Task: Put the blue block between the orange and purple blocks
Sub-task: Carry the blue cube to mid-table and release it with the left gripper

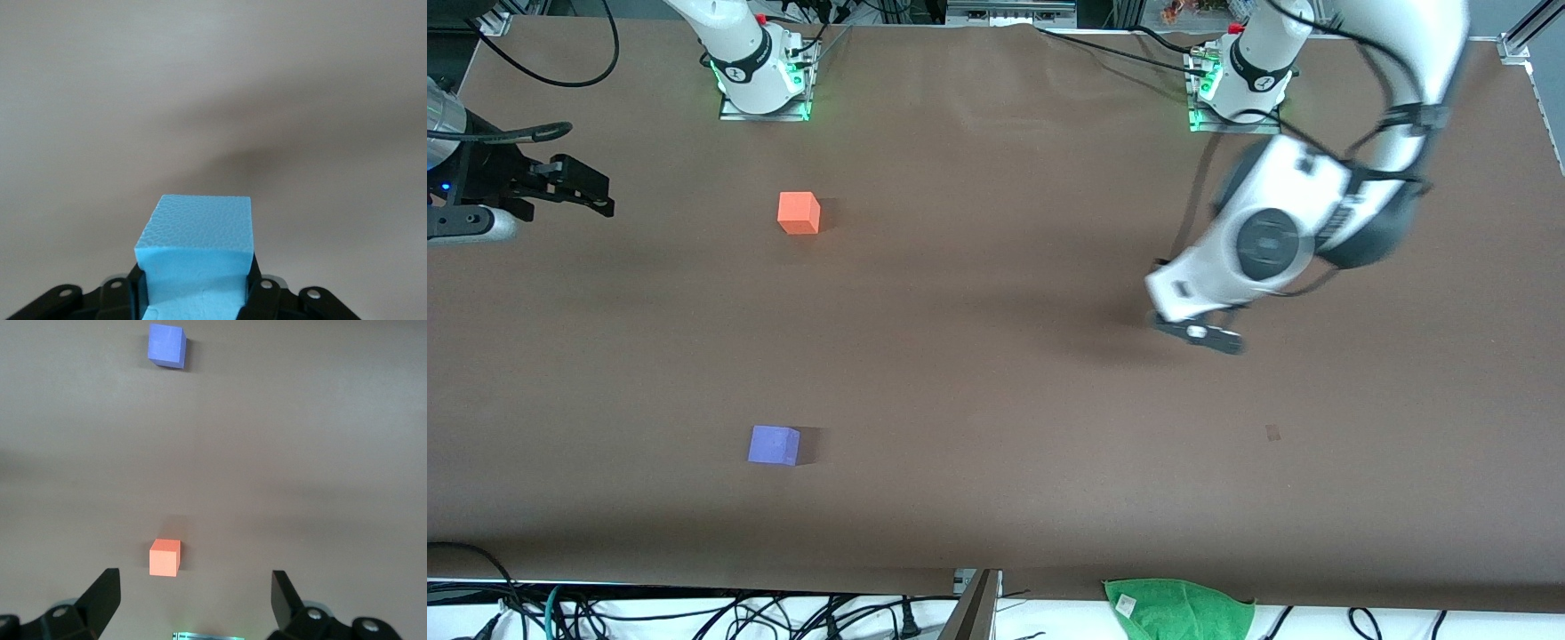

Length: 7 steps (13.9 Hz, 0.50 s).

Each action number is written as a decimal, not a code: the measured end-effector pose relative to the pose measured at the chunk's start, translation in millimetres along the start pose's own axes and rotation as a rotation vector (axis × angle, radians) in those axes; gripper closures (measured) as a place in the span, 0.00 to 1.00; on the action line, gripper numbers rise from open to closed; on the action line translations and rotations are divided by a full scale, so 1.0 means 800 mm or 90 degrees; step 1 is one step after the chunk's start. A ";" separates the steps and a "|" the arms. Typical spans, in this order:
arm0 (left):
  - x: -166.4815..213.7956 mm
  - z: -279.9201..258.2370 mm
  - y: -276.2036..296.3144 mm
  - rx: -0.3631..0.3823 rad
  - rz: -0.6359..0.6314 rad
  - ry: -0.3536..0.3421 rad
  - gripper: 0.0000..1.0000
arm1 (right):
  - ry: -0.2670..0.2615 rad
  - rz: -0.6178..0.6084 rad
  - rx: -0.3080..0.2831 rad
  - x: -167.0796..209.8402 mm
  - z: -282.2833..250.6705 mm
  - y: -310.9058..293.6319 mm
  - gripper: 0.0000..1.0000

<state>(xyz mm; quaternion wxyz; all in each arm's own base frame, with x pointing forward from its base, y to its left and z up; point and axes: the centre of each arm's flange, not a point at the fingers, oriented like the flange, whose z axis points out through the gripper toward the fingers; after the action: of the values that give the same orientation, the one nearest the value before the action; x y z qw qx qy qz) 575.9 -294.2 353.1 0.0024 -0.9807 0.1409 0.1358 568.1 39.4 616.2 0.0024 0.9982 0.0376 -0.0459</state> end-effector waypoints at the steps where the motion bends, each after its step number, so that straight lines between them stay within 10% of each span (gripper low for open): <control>1: 0.014 0.015 0.036 -0.023 -0.013 0.003 0.47 | 0.000 0.000 0.000 0.001 0.000 0.000 0.00; 7: 0.074 0.135 0.183 -0.132 -0.155 0.096 0.47 | -0.011 0.000 0.001 0.009 0.013 0.000 0.00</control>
<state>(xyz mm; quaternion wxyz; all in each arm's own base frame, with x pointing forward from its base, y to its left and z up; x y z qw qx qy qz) 561.4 -446.7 237.9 -0.0925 -0.9929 0.0059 0.0747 574.1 39.6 604.9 0.0020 0.9978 0.0372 -0.0544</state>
